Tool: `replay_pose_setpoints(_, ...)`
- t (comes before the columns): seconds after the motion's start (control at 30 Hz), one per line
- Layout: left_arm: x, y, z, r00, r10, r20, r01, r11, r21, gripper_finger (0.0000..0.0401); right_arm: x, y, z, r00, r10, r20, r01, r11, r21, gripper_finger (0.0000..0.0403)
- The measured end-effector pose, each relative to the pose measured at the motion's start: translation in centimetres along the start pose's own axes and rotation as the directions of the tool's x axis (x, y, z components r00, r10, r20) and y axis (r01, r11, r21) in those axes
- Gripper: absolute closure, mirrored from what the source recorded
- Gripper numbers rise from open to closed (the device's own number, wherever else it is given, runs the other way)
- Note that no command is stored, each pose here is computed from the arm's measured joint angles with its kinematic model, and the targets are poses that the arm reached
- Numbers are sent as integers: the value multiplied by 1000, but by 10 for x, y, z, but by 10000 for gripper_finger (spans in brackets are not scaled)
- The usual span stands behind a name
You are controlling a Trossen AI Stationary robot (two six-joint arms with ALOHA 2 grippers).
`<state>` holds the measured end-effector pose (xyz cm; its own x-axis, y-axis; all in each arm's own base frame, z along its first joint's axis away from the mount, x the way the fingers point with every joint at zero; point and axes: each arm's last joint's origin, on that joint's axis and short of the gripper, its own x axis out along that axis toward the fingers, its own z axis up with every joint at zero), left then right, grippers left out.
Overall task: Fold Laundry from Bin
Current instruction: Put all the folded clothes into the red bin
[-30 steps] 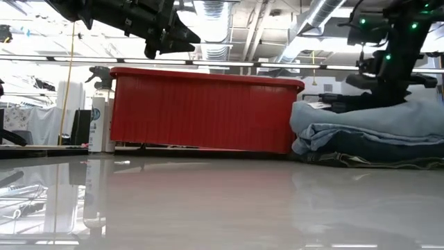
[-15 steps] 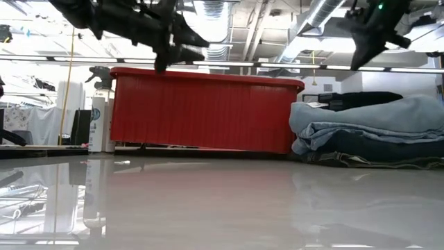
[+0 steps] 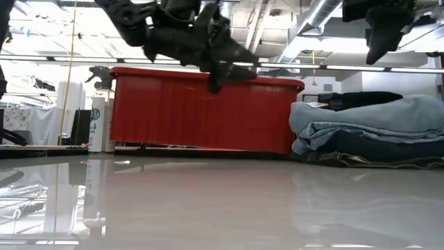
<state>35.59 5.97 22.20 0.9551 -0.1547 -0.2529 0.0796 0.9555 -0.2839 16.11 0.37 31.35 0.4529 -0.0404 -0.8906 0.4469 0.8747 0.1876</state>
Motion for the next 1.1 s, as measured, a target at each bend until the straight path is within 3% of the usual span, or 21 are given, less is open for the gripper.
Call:
replay_pose_setpoints(0.17, 12, -2, 11, 995, -90, -53, 90, 996, -4, 192, 34, 38, -2, 993, -89, -77, 75, 984, -164, 225)
replay_pose_setpoints(0.3, 3, -7, 24, 994, -76, -79, 82, 994, 76, 190, 75, 63, -12, 956, -277, -96, 237, 923, -302, 149)
replay_pose_setpoints(0.4, -12, -15, 39, 998, -43, -53, 50, 989, 136, 190, 105, 73, -19, 907, -416, -58, 383, 875, -296, 122)
replay_pose_setpoints(0.5, -27, -21, 49, 999, -16, -42, 23, 986, 167, 190, 130, 77, -25, 860, -508, -41, 480, 834, -272, 116)
replay_pose_setpoints(0.63, -46, -30, 62, 1000, 22, -12, -19, 978, 208, 190, 162, 72, -30, 790, -605, -101, 557, 776, -294, 115)
replay_pose_setpoints(0.8, -60, -35, 66, 998, 45, -34, -36, 972, 230, 190, 192, 57, -30, 681, -712, -172, 672, 701, -241, 115)
replay_pose_setpoints(1.0, -70, -38, 65, 995, 54, -81, -35, 975, 218, 190, 218, 41, -26, 582, -766, -273, 746, 636, -195, 118)
replay_pose_setpoints(1.1, -74, -40, 66, 995, 57, -87, -36, 972, 231, 190, 224, 36, -22, 555, -769, -318, 769, 620, -157, 141)
